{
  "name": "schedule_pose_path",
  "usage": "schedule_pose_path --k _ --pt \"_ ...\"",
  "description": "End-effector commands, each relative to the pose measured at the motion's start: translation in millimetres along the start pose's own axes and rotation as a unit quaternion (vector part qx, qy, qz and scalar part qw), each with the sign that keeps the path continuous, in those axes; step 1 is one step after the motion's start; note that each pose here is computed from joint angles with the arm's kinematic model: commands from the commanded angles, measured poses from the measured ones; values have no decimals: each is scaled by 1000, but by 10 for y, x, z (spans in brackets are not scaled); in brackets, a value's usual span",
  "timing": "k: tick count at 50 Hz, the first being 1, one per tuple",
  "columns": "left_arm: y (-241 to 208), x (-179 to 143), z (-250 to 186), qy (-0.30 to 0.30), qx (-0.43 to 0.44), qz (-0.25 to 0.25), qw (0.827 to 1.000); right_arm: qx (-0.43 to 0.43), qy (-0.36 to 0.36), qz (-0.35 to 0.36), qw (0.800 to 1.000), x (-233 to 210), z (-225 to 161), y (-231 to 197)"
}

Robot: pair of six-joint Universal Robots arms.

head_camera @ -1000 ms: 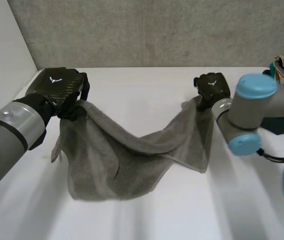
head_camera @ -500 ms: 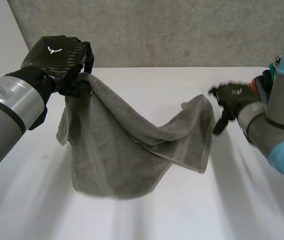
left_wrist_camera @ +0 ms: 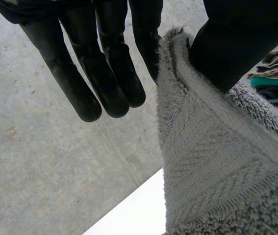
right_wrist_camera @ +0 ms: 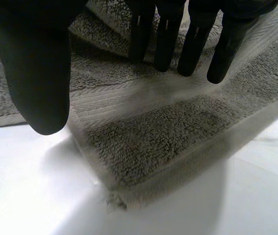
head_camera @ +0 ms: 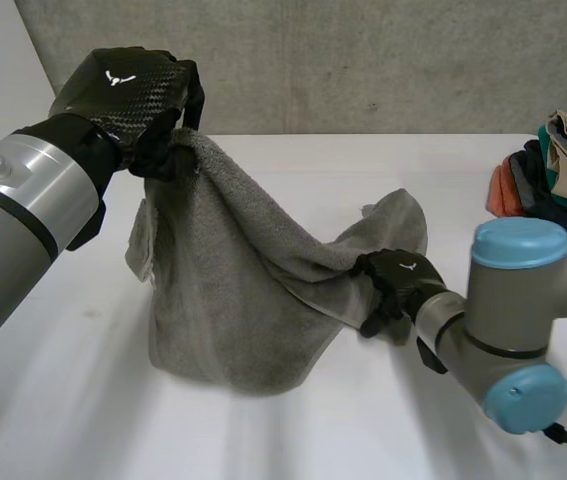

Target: Fold the laundry.

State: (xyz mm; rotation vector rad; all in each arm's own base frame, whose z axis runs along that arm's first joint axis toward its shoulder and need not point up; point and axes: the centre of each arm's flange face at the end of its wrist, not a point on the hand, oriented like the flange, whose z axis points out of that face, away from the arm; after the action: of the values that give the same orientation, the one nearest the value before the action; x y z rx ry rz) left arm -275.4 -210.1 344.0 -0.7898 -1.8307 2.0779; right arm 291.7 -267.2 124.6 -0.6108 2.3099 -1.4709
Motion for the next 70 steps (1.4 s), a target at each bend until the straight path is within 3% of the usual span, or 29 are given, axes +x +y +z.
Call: schedule_pose_path --k 1,14,25,29,34,37,40,43,47,51,55,56,62,67,70 --pt "-3 -12 1 -2 1 -1 1000 5 16 -8 1000 -64 153 24" --pt "40 -62 16 -10 -7 -2 1000 25 23 -16 999 -97 288 16" --pt "308 -287 60 -40 -53 12 998 147 51 -68 985 299 -415 -1133" --pt "569 -325 120 -31 -93 32 995 97 51 -140 984 482 -677 -1276" --pt "1033 -328 229 2 -159 54 986 -24 32 -244 969 604 -976 -1203" --pt "1257 -257 296 38 -188 52 980 -69 7 -286 956 527 -1055 -1121" --pt "1359 -197 368 65 -197 50 977 -61 0 -290 955 461 -1010 -1117" --pt "1416 -197 526 77 -196 55 976 -35 18 -284 958 492 -819 -1149" --pt "1302 -350 804 50 -162 80 982 19 66 -277 958 639 -484 -1309" --pt "806 -578 1110 4 -57 106 993 142 120 -282 941 739 -158 -1749" --pt "82 -759 1344 -47 116 122 985 311 169 -280 892 802 -14 -2346" --pt "-166 -831 1378 -68 180 121 974 377 181 -268 868 805 -26 -2548" --pt "-637 -970 1355 -127 310 75 939 549 177 -194 793 725 -212 -2965" --pt "-410 -998 1367 -138 267 64 952 545 175 -175 801 720 -179 -2860" --pt "-150 -1005 1372 -136 218 69 964 520 167 -175 819 675 -109 -2716"
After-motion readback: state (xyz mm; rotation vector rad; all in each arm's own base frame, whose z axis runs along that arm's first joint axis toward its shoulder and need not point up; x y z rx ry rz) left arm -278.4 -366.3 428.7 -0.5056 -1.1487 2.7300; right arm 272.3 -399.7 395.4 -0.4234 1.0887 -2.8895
